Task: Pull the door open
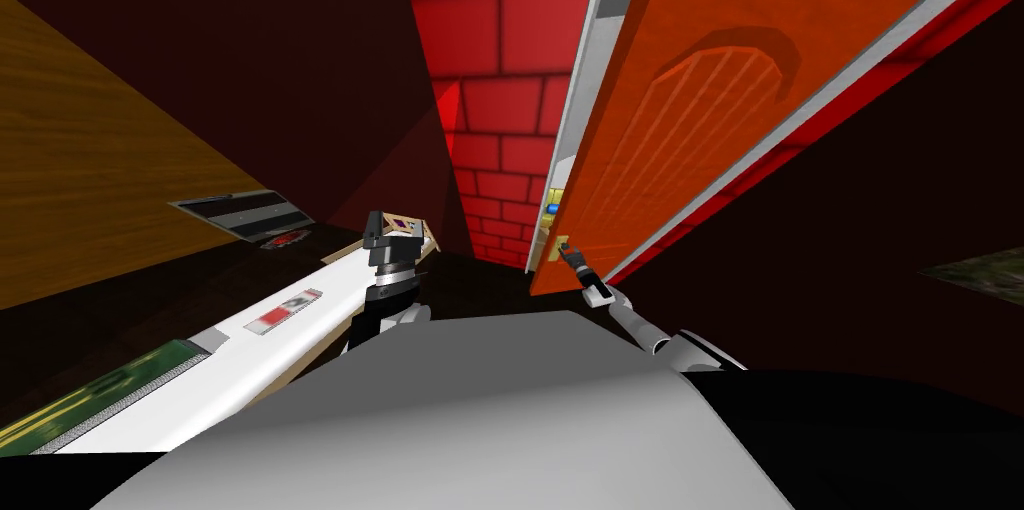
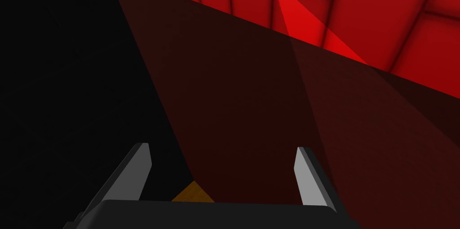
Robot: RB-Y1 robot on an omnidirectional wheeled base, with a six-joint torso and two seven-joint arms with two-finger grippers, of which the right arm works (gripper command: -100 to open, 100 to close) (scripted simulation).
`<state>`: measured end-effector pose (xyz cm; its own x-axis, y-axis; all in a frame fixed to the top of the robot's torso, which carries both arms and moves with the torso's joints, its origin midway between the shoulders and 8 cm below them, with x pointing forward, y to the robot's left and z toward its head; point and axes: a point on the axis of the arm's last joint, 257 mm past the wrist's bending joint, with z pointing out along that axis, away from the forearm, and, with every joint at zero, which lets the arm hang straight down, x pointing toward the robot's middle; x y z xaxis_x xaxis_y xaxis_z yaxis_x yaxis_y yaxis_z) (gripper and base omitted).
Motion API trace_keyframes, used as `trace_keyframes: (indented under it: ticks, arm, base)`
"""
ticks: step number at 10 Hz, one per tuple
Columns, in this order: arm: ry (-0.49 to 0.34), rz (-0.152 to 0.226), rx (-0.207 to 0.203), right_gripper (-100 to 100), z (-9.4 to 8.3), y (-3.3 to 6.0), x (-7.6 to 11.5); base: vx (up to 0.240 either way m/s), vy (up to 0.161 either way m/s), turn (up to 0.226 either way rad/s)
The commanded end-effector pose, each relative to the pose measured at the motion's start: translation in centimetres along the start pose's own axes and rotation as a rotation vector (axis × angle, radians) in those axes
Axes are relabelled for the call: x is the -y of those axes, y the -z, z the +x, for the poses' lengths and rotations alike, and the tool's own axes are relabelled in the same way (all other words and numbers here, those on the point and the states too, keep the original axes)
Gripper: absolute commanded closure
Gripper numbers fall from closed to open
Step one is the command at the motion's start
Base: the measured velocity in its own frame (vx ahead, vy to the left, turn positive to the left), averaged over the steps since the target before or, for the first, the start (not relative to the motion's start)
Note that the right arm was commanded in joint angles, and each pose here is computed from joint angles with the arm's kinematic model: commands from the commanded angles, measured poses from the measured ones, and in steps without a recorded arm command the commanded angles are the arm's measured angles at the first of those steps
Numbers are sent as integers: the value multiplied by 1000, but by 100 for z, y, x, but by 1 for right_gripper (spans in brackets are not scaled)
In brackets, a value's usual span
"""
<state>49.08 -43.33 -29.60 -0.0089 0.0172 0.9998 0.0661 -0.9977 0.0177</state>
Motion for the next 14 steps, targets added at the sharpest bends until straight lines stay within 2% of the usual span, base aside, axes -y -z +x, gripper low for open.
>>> trace_keyframes:
  ticks: [1, 2, 3, 8, 9, 10, 14]
  arm:
    - [0, -10, 0, -100, -2, -32, -1]
    - [0, -6, -1, -100, -5, -21, 2]
    - [0, -6, -1, 100, -5, -21, 2]
    - [0, -6, -1, 100, -5, -21, 2]
    - [0, 33, 2, 100, -12, 28, 92]
    - [0, 46, 1, 100, -7, 41, 120]
    - [-10, 159, 2, 100, 12, 187, 386]
  base:
    - [204, -12, 52]
    - [90, -8, 15]
    - [-11, 2, -9]
    - [-16, 0, 0]
    - [-122, -78, 44]
    - [-166, -142, 54]
    - [-212, -155, 47]
